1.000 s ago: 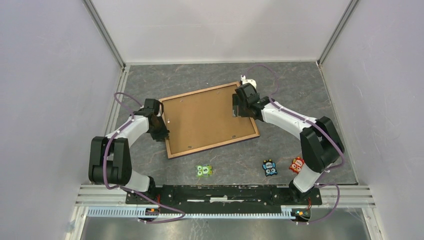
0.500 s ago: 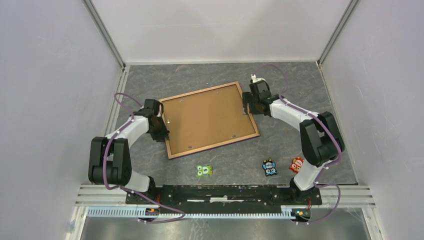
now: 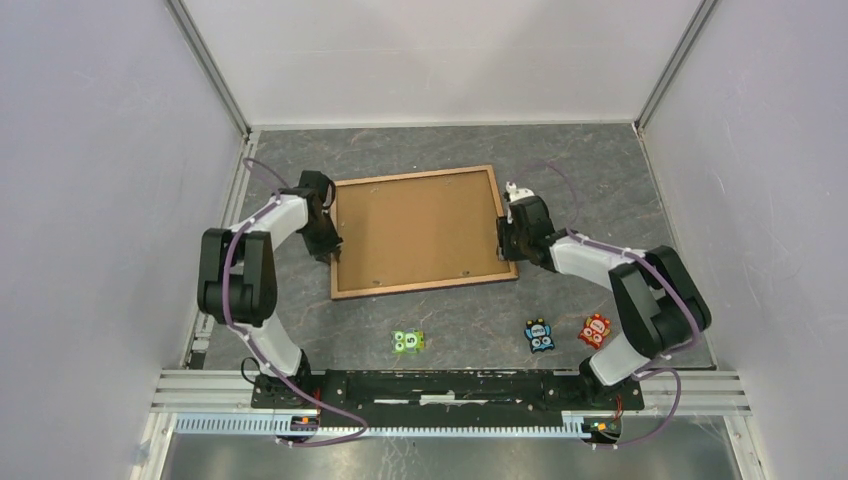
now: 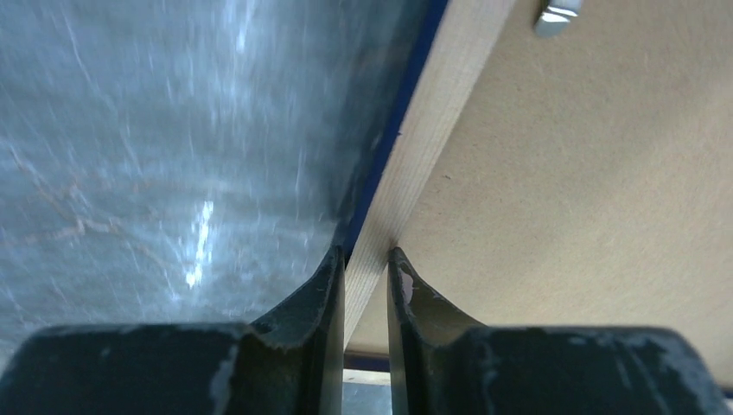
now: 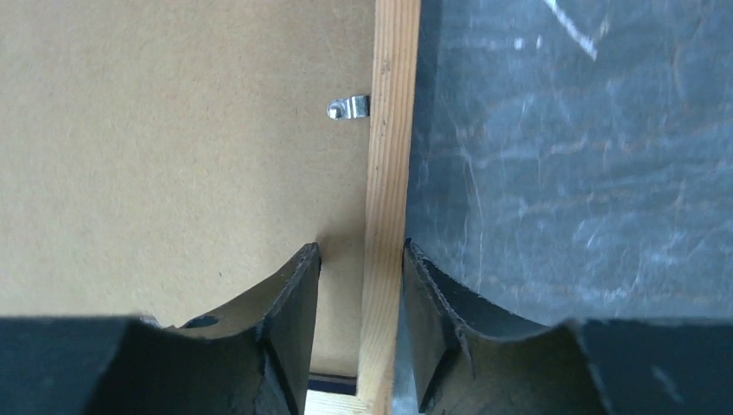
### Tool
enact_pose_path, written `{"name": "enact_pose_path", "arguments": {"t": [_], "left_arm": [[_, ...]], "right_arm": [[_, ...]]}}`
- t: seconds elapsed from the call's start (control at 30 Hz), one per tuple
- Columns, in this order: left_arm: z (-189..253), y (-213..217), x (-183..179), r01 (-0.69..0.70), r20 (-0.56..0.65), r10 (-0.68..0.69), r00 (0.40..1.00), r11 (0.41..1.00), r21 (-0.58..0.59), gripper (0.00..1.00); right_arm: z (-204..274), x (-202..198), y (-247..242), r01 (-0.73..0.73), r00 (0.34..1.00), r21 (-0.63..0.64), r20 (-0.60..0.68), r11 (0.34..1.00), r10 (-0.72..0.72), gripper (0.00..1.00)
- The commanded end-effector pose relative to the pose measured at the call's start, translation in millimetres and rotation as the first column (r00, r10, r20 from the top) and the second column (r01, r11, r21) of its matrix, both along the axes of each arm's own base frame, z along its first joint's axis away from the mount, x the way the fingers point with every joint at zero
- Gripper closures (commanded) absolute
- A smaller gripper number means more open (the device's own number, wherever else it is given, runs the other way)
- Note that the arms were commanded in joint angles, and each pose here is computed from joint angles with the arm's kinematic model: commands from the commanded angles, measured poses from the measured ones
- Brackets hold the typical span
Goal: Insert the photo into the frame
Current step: Adjust the photo frame at the center of the board.
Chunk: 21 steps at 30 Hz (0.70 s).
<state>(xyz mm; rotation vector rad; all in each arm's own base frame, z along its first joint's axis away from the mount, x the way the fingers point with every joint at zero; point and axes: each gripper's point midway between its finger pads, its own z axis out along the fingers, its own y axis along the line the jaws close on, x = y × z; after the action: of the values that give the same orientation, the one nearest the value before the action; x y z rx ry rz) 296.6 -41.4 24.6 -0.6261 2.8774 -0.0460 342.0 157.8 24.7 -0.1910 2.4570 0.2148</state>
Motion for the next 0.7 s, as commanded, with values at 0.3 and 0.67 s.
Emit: {"name": "enact_pose_path", "arguments": {"t": [0.3, 0.67], "left_arm": [[52, -2, 127, -0.112, 0.228, 0.105, 0.968, 0.994, 0.016, 0.15], [70, -61, -17, -0.139, 0.207, 0.213, 0.955, 0.937, -0.322, 0.13]], "right_arm": [[23, -86, 64, -0.152, 0.988, 0.308, 0.059, 0.939, 0.141, 0.4], [72, -20, 38, -0.131, 0.98, 0.184, 0.173, 0.974, 0.099, 0.19]]}}
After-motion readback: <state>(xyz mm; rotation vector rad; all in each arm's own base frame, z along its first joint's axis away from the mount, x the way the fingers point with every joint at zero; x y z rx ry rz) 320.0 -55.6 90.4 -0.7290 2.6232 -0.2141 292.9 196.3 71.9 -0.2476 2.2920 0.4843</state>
